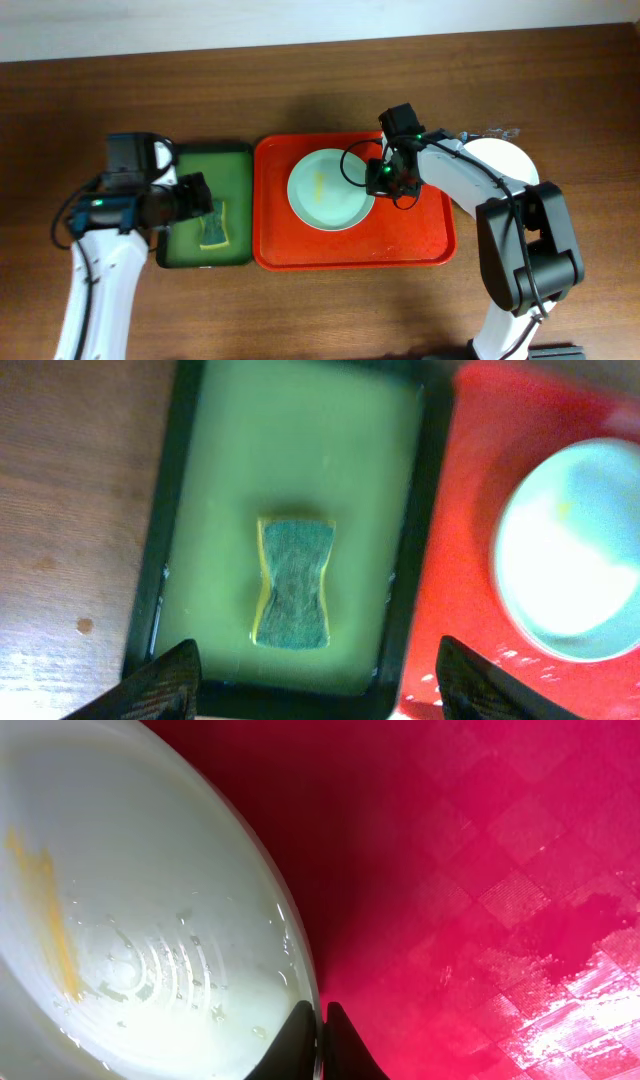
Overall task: Clean dirty plates on tray and stack at the side
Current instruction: 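Grasp the sponge from the green tray with the left gripper, then scrub the pale green plate with the held sponge using the left gripper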
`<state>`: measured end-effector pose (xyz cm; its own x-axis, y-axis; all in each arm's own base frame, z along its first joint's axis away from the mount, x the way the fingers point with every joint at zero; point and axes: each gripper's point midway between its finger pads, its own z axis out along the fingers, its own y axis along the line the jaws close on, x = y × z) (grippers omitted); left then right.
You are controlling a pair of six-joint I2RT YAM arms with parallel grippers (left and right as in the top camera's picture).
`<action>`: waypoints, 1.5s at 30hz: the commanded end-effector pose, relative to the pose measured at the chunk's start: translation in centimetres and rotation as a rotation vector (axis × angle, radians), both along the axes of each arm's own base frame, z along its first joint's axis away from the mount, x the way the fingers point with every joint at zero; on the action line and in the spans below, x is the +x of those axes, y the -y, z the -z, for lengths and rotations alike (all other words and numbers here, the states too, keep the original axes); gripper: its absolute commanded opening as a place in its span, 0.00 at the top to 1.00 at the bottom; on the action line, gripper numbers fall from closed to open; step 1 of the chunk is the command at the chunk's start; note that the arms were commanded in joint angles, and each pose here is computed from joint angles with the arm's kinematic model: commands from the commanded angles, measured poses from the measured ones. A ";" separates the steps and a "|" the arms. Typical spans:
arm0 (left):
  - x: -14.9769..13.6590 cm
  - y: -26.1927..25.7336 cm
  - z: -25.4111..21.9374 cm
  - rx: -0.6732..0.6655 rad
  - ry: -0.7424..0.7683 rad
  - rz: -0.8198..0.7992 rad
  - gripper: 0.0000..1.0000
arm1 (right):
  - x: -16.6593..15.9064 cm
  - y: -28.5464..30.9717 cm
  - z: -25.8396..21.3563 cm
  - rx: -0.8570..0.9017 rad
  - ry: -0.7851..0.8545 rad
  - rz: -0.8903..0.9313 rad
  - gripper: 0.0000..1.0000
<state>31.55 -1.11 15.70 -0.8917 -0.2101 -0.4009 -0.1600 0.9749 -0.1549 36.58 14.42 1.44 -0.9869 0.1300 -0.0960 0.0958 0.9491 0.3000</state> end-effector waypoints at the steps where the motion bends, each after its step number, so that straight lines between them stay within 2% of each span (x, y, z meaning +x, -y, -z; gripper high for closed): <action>1: -0.5 0.8 6.1 0.051 -0.177 0.042 0.36 | 0.0 0.0 0.3 -0.014 0.002 -0.007 0.94; 4: -0.2 0.9 10.7 0.058 -0.301 0.061 0.46 | 0.0 0.0 0.3 -0.014 0.002 -0.007 0.94; 6: 0.1 0.9 13.1 0.059 -0.347 0.062 0.49 | 0.0 0.0 0.3 -0.013 0.001 -0.007 0.94; 9: 1.4 0.9 13.7 0.060 -0.306 0.060 0.61 | 0.0 0.0 0.3 -0.013 0.001 -0.007 0.94; 11: 1.4 0.3 13.7 0.098 -0.310 0.050 0.63 | 0.0 0.0 0.3 -0.013 0.001 -0.007 0.94; 12: 1.1 0.2 13.7 0.100 -0.320 0.049 0.68 | 0.0 0.0 0.3 -0.014 0.002 -0.007 0.95; 17: 0.1 1.1 14.5 0.092 -0.350 0.076 0.67 | 0.0 0.0 0.3 -0.013 0.001 -0.007 0.94; 19: -0.7 0.9 15.2 0.100 -0.366 0.075 0.64 | 0.0 0.0 0.3 -0.013 0.001 -0.007 0.94; 20: -0.8 0.9 15.4 0.100 -0.365 0.075 0.66 | 0.0 0.0 0.3 -0.014 0.002 -0.007 0.94; 22: -0.7 0.9 15.4 0.099 -0.359 0.075 1.00 | 0.0 0.0 0.3 -0.013 0.001 -0.007 0.94; 24: 1.0 1.0 14.1 0.097 -0.311 0.073 1.00 | 0.4 -0.1 0.2 -0.009 0.018 -0.007 0.90; 25: 2.8 1.2 12.1 0.095 -0.241 0.070 1.00 | 0.8 -0.3 0.1 -0.004 0.036 -0.006 0.87; 28: 5.4 1.4 6.4 0.090 -0.101 0.065 1.00 | 1.1 -0.3 0.0 -0.002 0.045 -0.006 0.83; 29: 6.1 1.4 4.5 0.091 -0.058 0.069 1.00 | 0.9 -0.3 0.1 -0.003 0.037 -0.006 0.96; 30: 6.4 1.3 3.0 0.105 -0.029 0.084 1.00 | 0.5 -0.2 0.2 -0.008 0.020 -0.006 0.96; 34: 6.1 1.0 1.1 0.147 -0.049 0.078 1.00 | -0.6 -0.1 0.3 -0.007 -0.027 -0.010 0.96; 36: 5.5 1.1 1.4 0.156 -0.077 0.104 1.00 | -1.1 -1.2 0.0 0.058 -0.044 -0.042 0.96; 39: 6.1 1.7 0.3 0.149 -0.049 0.128 1.00 | -1.3 -1.5 -0.1 0.074 -0.047 -0.062 0.96; 42: 6.4 1.8 -1.2 0.167 -0.096 0.172 1.00 | -1.8 -2.0 -0.3 0.111 -0.070 -0.069 0.96; 45: 6.9 2.9 2.5 0.176 -0.212 0.223 1.00 | -2.0 -2.2 -0.4 0.120 -0.069 -0.096 0.96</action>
<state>38.03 -3.10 16.07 -0.9561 -0.0021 -0.2932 -0.0066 0.9999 0.0142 34.94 15.80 1.80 -0.9957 0.0907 -0.0206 0.0763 0.9233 0.3765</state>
